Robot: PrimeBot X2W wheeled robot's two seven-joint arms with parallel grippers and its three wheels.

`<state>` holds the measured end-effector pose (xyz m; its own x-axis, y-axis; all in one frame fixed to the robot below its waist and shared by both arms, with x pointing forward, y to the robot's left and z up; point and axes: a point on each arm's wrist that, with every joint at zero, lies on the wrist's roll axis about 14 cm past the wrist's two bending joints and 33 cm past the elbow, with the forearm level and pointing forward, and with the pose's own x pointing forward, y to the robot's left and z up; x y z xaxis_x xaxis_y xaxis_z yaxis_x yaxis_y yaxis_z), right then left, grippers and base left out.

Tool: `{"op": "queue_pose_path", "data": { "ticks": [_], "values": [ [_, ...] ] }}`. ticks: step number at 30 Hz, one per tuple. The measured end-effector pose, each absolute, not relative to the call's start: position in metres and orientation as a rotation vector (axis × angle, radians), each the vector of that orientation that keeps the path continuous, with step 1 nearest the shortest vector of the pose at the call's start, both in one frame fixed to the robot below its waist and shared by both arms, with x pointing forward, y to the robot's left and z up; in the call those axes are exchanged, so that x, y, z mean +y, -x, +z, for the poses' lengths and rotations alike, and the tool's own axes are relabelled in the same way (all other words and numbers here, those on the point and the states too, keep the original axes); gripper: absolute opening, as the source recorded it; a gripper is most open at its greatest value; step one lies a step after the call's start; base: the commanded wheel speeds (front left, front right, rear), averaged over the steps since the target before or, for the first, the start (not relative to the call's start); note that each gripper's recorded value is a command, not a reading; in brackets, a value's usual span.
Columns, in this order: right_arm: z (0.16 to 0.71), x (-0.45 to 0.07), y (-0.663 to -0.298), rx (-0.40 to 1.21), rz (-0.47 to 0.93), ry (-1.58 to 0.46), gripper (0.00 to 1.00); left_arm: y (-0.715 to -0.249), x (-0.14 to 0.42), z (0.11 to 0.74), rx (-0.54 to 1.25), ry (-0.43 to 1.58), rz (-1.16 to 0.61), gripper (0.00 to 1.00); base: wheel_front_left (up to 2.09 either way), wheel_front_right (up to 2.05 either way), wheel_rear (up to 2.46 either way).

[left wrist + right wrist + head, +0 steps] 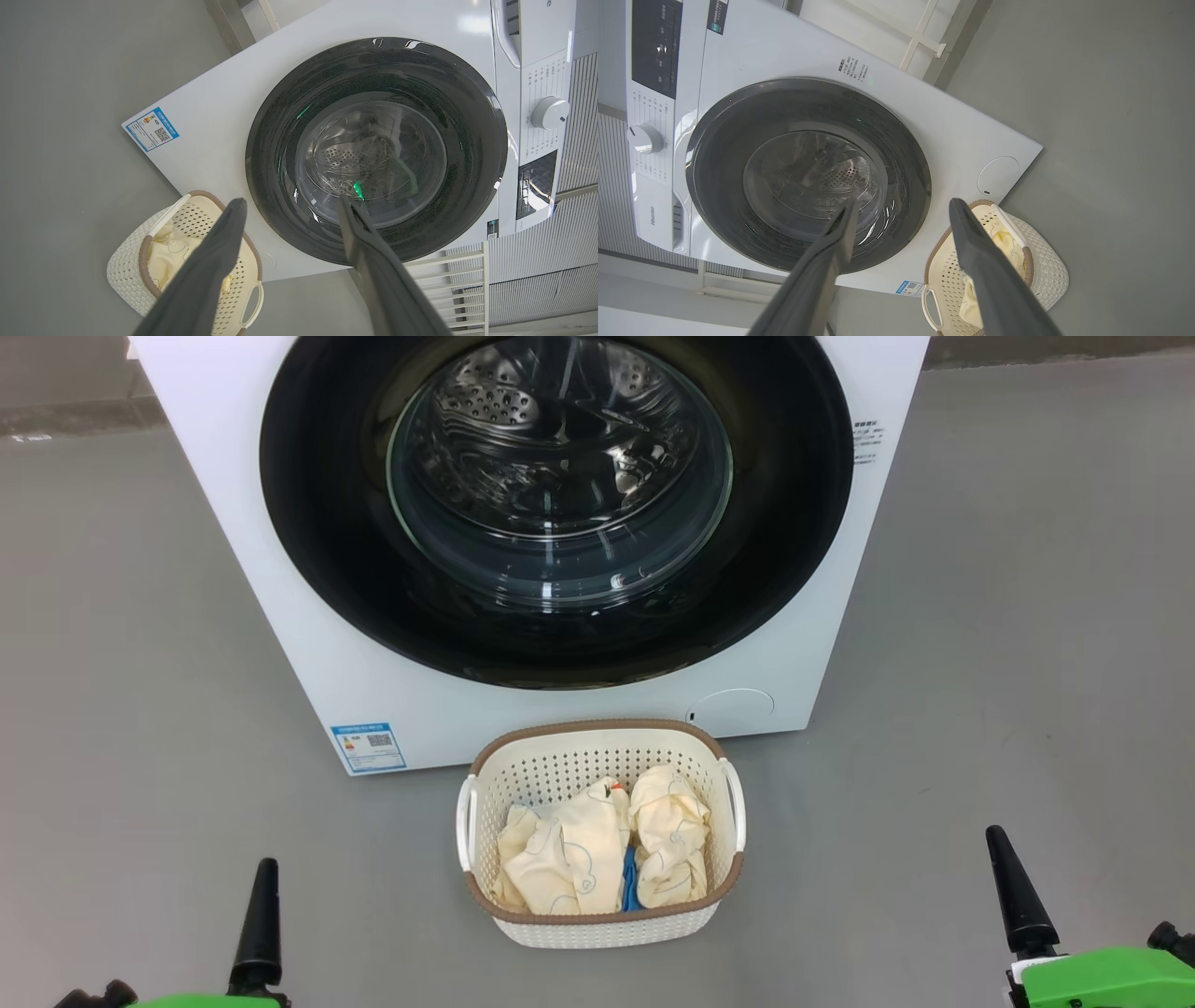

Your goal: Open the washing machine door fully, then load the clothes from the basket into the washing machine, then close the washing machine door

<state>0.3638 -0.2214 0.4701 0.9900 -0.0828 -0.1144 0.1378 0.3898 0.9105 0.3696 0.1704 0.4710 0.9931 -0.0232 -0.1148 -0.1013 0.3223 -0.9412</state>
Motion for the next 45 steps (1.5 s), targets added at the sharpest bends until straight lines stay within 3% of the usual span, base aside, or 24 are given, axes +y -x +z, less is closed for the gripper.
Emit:
{"op": "queue_pose_path", "data": {
  "ticks": [15, 45],
  "values": [
    [0.475, -0.226, -0.364, 0.047, -0.131, -0.865, 1.0, -0.372, 0.163, 0.483, 0.085, 0.978, -0.004, 1.0, 0.0, 0.0, 0.0],
    [0.49, -0.217, -0.368, 0.031, -0.062, -0.485, 1.0, -0.374, 0.141, 0.492, 0.048, 0.519, -0.097, 1.0, 0.0, 0.0, 0.0]
  ]
}}
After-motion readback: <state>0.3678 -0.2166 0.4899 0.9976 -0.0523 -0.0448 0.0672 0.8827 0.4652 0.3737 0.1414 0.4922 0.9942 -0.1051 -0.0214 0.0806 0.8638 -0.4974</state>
